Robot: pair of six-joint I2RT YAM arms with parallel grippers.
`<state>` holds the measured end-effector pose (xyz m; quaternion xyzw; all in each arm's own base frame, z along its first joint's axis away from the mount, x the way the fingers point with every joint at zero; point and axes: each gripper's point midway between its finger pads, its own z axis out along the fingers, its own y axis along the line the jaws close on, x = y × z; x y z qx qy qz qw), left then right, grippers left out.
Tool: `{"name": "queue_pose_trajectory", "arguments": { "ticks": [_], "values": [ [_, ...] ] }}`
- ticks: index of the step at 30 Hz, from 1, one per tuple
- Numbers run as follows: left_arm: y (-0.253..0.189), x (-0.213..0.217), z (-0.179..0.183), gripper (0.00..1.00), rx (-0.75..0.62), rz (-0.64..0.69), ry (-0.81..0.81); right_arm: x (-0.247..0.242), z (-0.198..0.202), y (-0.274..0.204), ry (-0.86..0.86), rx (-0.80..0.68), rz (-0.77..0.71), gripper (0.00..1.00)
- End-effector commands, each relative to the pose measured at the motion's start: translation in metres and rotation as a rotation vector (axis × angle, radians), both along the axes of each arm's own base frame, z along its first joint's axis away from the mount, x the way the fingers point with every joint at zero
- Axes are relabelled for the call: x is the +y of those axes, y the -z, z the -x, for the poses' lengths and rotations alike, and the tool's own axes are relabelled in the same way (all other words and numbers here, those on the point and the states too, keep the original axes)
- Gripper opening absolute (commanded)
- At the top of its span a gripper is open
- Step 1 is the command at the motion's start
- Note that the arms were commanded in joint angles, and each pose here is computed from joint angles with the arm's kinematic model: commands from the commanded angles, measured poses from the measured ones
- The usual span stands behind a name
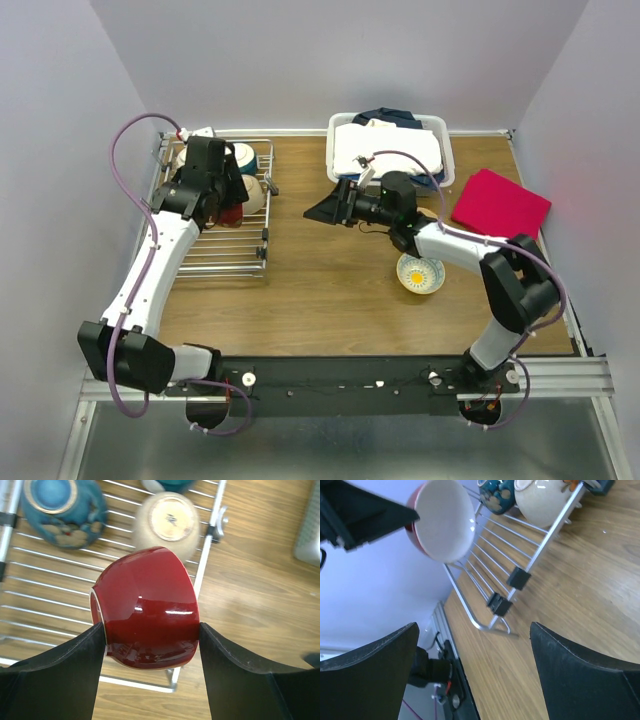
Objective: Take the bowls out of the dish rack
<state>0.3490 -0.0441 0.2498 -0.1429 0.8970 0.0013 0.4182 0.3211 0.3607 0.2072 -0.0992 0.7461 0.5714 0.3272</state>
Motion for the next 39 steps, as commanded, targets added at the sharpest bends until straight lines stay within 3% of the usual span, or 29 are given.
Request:
{"name": "queue_pose_trajectory", "arguments": {
  "ticks": [1, 26, 35, 38, 39],
  "values": [
    [-0.028, -0.031, -0.005, 0.49, -0.132, 0.187, 0.073, 0.030, -0.009, -0.018, -0.061, 0.007, -0.099, 0.99],
    [-0.065, -0.097, 0.021, 0.49, -0.288, 0.584, 0.306, 0.080, -0.025, 0.005, -0.172, 0.152, -0.195, 0.95],
    [-0.067, -0.108, 0.027, 0.49, -0.317, 0.641, 0.363, 0.084, -0.014, 0.005, -0.236, 0.163, -0.225, 0.77],
    [-0.068, -0.111, 0.029, 0.49, -0.318, 0.653, 0.381, 0.084, -0.012, 0.004, -0.249, 0.153, -0.225, 0.67],
    [-0.067, -0.111, 0.029, 0.49, -0.315, 0.655, 0.385, 0.084, -0.011, 0.005, -0.249, 0.151, -0.223, 0.58]
  ]
}}
